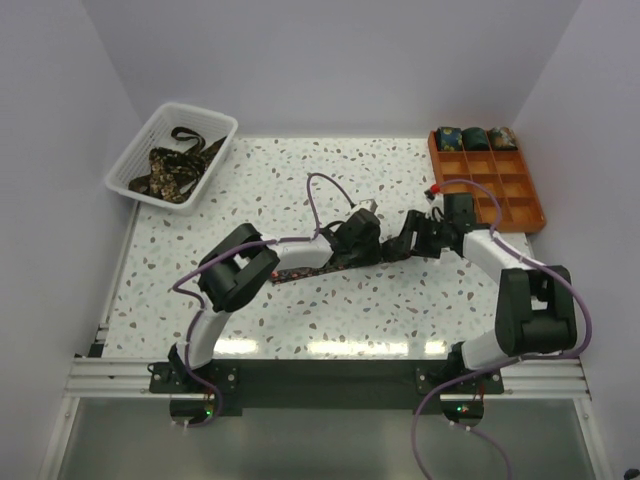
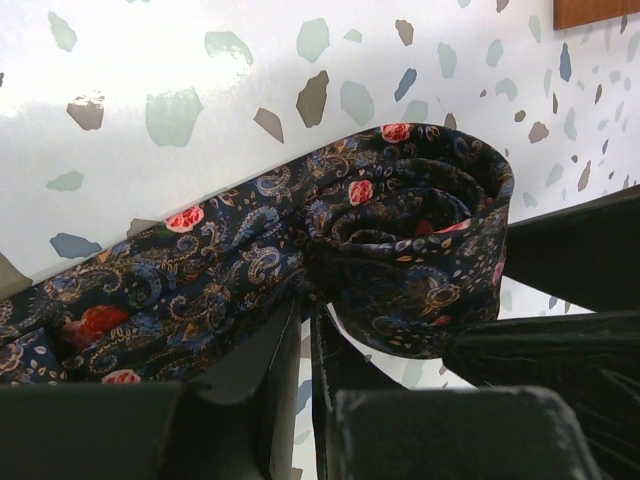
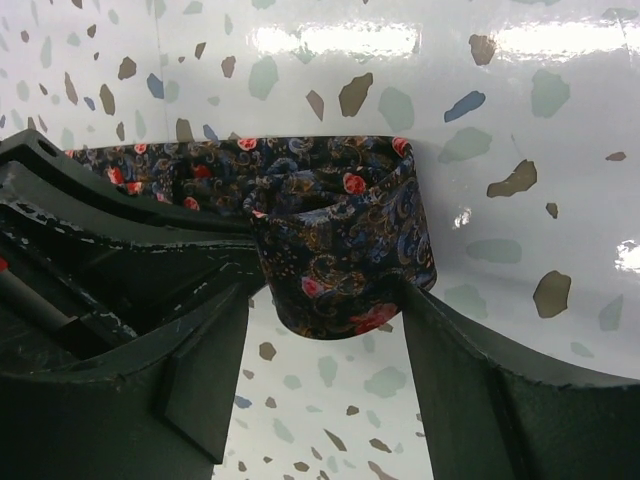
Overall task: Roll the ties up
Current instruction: Roll the tie
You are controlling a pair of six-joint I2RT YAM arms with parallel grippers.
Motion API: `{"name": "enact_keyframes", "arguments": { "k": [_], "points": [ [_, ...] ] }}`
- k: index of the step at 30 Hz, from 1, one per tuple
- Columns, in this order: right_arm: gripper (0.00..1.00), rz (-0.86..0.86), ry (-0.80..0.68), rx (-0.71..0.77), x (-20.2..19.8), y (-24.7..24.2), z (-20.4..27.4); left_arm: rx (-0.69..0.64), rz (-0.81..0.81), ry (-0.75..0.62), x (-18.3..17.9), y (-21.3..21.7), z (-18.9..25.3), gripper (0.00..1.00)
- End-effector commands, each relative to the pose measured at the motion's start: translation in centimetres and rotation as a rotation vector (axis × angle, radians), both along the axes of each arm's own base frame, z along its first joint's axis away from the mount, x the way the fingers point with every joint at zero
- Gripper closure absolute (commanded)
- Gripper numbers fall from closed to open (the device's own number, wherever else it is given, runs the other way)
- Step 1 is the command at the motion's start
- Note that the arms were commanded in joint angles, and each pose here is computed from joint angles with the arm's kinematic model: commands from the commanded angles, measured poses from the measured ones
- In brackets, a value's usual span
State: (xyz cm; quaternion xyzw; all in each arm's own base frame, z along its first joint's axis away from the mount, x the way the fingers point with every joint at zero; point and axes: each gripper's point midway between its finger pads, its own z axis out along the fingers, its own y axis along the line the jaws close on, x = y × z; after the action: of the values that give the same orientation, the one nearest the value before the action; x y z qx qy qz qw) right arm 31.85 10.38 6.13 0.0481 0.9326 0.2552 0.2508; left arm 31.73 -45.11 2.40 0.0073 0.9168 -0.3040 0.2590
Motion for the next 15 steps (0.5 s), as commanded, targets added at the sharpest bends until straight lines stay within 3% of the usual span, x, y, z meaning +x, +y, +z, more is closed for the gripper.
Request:
{"name": "enact_keyframes", "arguments": {
  "k": [1, 9, 15],
  "points": [
    [0.33, 0.033, -0.044, -0.028, 0.8, 0.0, 0.1, -0.016, 0.015, -0.011, 0.6, 0.2, 1.1, 0.86],
    [0.38, 0.053, -0.020, -0.076, 0.9, 0.3, -1.3, -0.019, 0.009, -0.002, 0.6, 0.1, 1.0, 0.86],
    [0.56, 0.058, -0.034, -0.093, 1.2, 0.3, -0.8, -0.024, 0.008, -0.001, 0.6, 0.1, 1.1, 0.86]
  ]
}}
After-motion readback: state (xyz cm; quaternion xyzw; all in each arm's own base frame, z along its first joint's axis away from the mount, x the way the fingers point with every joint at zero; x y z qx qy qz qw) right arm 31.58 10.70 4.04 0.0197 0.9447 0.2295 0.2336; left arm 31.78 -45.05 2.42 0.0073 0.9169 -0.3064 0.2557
